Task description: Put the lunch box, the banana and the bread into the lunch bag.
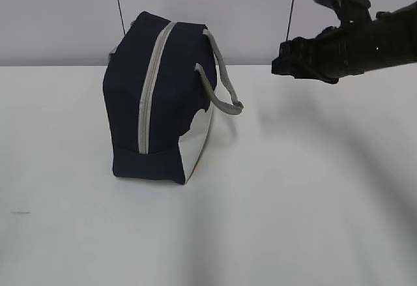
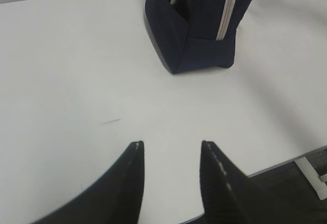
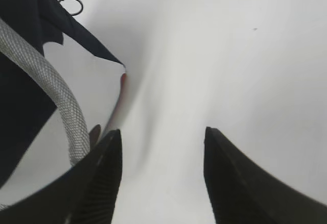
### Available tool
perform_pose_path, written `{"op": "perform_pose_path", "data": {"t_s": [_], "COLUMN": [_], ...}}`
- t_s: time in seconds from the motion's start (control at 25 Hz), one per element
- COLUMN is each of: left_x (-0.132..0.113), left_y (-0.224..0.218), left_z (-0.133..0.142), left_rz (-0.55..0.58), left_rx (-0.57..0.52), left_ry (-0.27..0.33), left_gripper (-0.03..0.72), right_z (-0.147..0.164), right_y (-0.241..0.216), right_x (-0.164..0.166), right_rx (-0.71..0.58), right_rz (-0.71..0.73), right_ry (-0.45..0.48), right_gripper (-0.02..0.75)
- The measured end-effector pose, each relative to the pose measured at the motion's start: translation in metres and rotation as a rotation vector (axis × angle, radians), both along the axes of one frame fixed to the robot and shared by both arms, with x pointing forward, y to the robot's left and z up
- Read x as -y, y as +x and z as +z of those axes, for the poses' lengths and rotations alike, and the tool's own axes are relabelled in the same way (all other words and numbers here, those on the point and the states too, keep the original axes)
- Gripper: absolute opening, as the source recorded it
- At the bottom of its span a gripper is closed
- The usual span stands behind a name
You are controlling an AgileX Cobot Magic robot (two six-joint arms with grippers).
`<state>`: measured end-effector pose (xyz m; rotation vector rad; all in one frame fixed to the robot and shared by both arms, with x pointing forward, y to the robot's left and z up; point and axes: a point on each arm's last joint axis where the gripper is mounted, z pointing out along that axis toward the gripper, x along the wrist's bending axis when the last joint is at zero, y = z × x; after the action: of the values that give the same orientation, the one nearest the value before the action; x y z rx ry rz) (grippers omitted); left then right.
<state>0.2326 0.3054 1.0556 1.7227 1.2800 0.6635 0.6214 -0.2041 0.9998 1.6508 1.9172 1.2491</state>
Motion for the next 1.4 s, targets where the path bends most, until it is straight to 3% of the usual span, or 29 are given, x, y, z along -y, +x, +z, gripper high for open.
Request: {"op": "perform_pose_path", "data": {"t_s": [0.32,0.48,0.64,0.76,1.04,1.24,1.4], "left_x": [0.0,0.0,0.0,0.0,0.0,0.0,0.0], "left_y": [0.0,0.0,0.0,0.0,0.0,0.0,0.0], "left_z": [0.0,0.0,0.0,0.0,0.0,0.0,0.0], "left_rz": [0.0,0.0,0.0,0.0,0.0,0.0,0.0], "left_rx": [0.0,0.0,0.0,0.0,0.0,0.0,0.0], "left_ry": [0.0,0.0,0.0,0.0,0.0,0.0,0.0], "left_gripper": [0.255,0.255,0.255,0.254,0.254,0.254,0.254], "right_z": [0.027,0.051,0.062,0.055,0.045,0.069,0.094], "right_y": [-0.061,-0.088,-0.113,-0.143,-0.199,-0.23,-0.261], "right_x": [-0.041,-0.05,-0.043,-0.043,-0.018,-0.004,0.015], "right_rx": [0.226,0.298,0.2,0.068,-0.295,-0.292,-0.199], "right_rz": [0.134,0.092,-0.013,0.034,0.218,0.27,0.304], "right_ry": [-0.266,-0.398,-0.378,-0.384,-0.575,-0.519,-0.477], "right_gripper": [0.441,0.423,0.418,0.417,0.417,0.417,0.417]}}
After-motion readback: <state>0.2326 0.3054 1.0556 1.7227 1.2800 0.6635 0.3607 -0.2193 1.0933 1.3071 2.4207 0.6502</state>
